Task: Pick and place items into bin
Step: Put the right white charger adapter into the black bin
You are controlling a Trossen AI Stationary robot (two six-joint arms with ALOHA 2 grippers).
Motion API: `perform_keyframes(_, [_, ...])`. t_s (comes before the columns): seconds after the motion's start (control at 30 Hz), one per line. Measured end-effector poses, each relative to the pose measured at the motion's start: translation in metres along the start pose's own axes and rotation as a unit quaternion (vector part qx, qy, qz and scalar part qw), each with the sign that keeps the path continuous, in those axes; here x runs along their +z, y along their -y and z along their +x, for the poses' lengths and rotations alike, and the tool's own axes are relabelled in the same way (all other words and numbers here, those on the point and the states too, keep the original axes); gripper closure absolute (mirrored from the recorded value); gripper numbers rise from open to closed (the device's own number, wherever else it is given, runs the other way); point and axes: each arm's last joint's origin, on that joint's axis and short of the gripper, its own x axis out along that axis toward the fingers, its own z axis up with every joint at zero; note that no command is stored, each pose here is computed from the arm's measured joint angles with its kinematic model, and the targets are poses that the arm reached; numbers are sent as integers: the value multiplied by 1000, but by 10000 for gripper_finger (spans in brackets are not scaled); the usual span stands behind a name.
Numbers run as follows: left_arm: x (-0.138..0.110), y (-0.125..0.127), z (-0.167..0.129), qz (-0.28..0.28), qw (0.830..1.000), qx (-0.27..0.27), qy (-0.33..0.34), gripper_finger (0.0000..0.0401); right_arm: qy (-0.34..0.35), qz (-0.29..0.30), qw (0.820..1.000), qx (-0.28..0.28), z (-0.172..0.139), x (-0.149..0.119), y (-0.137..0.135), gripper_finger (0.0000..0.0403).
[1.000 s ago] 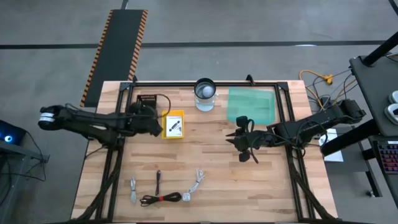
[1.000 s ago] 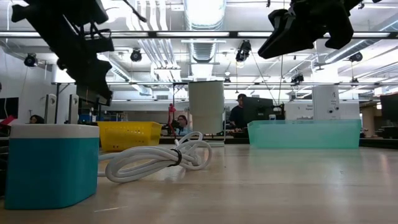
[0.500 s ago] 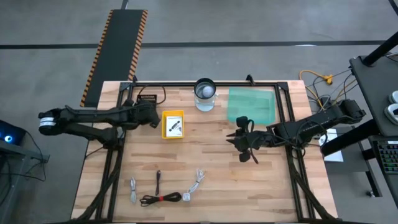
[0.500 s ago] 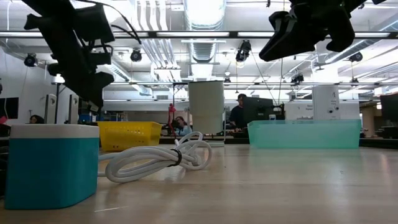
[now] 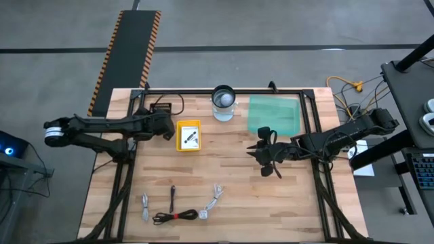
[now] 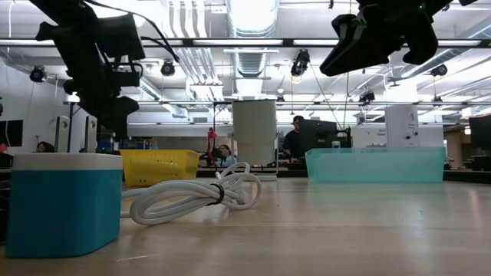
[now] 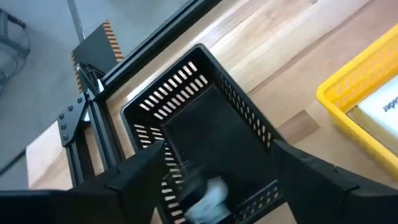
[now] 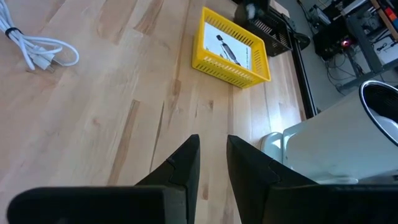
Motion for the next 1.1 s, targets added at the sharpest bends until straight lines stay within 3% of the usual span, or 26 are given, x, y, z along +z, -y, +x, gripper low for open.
perform_keyframes(0.27, [11,3,-7,7,999,-31,19,106,0,1,1000,0,0,0,0,335])
perform_keyframes(0.37, [18,10,-12,33,995,-88,41,106,0,1,1000,0,0,0,0,335])
perform_keyframes(0.43, [25,20,-16,56,983,-159,71,106,0,3,1000,0,0,0,0,335])
perform_keyframes(0.5, [28,31,-22,89,957,-257,100,106,0,8,1000,0,0,0,0,335])
perform_keyframes(0.63, [33,54,-41,136,864,-455,168,106,0,11,1000,0,0,0,0,335])
perform_keyframes(0.73, [31,71,-57,159,806,-534,199,106,0,11,1000,0,0,0,0,335])
perform_keyframes(0.97, [2,118,-83,215,745,-596,210,106,-1,10,1000,0,0,-1,0,335])
perform_keyframes(1.1, [-19,148,-96,243,738,-600,192,106,-2,10,1000,0,0,-1,-1,335])
